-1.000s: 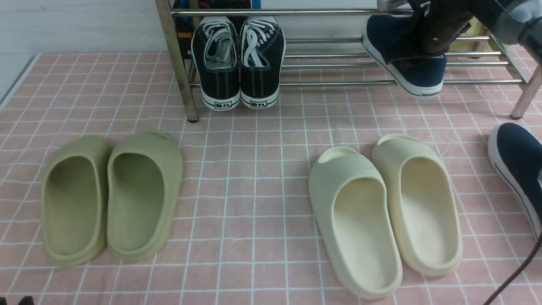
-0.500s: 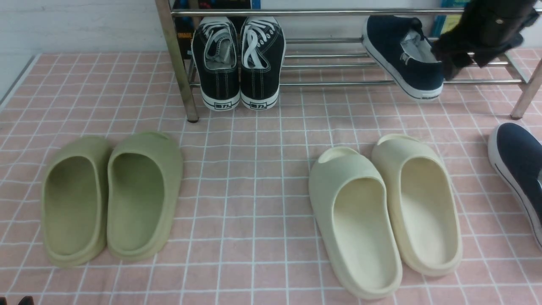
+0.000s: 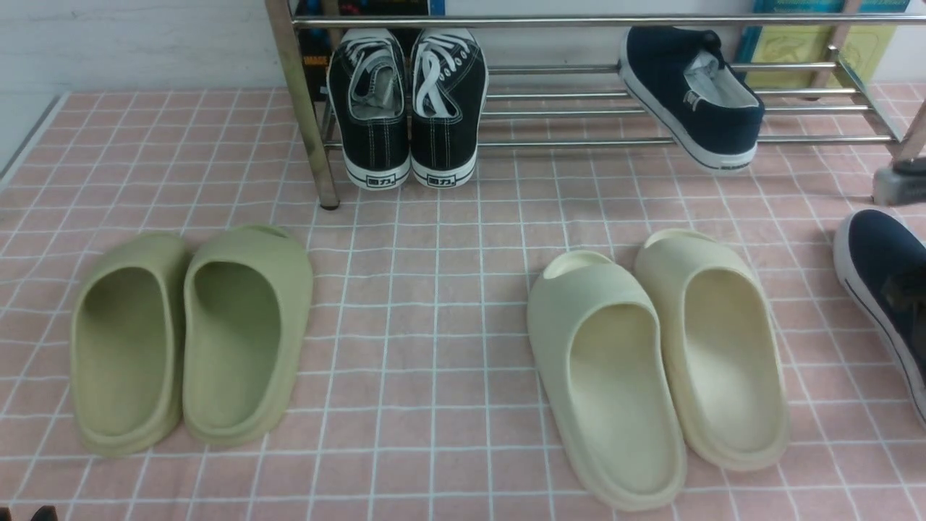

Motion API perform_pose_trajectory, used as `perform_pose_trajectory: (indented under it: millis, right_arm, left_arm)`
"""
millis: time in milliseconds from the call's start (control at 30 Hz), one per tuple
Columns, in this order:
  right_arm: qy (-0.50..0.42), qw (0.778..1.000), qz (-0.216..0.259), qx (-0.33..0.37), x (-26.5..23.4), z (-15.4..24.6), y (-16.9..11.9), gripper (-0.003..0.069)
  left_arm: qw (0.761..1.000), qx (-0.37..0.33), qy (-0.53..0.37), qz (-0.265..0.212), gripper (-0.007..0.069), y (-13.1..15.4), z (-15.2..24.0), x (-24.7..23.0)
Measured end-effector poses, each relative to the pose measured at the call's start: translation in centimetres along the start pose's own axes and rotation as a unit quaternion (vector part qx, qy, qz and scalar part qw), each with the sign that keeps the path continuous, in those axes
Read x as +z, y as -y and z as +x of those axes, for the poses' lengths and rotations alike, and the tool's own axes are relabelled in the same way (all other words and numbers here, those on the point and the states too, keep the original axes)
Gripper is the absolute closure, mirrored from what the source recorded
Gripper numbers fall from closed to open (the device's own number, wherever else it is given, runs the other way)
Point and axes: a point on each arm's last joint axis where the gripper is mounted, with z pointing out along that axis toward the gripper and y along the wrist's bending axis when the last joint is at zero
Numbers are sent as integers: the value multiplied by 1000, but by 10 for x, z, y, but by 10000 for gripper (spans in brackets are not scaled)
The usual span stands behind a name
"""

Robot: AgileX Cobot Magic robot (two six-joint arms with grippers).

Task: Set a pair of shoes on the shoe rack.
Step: Use the right arm to grab the shoe closest to it, then use the right arm to put a shoe into the shoe rack

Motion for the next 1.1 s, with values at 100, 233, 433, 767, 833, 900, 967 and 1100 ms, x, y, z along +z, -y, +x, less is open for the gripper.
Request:
perform_pose_trajectory:
  millis: [100,233,433,767,833,900,967,1100]
  right_arm:
    - [9,1000,3,9,9,0,0,281]
    - [13,1000,23,16,27,-7,3,284]
    - [-11,999,31,14,50,-10,4,377]
    - [34,999,27,23,12,-5,4,645]
    - [42,999,14,23,-3,-3,3,645]
    - [53,998,6,20,-16,-3,2,645]
    - [81,997,-12,10,-36,-8,-1,645]
    - [114,993,-30,-1,-54,-20,-3,645]
  left_arm:
    - [1000,0,0,0,384,0,0,0]
    - [1000,0,0,0,384,0,0,0]
    - [1000,0,0,0,384,0,0,0]
    - [1000,0,0,0,384,0,0,0]
    - [1000,0,0,0,384,0,0,0]
    - [1000,0,0,0,384,0,0,0]
    - [1000,0,0,0,384,0,0,0]
    - [1000,0,0,0,384,0,0,0]
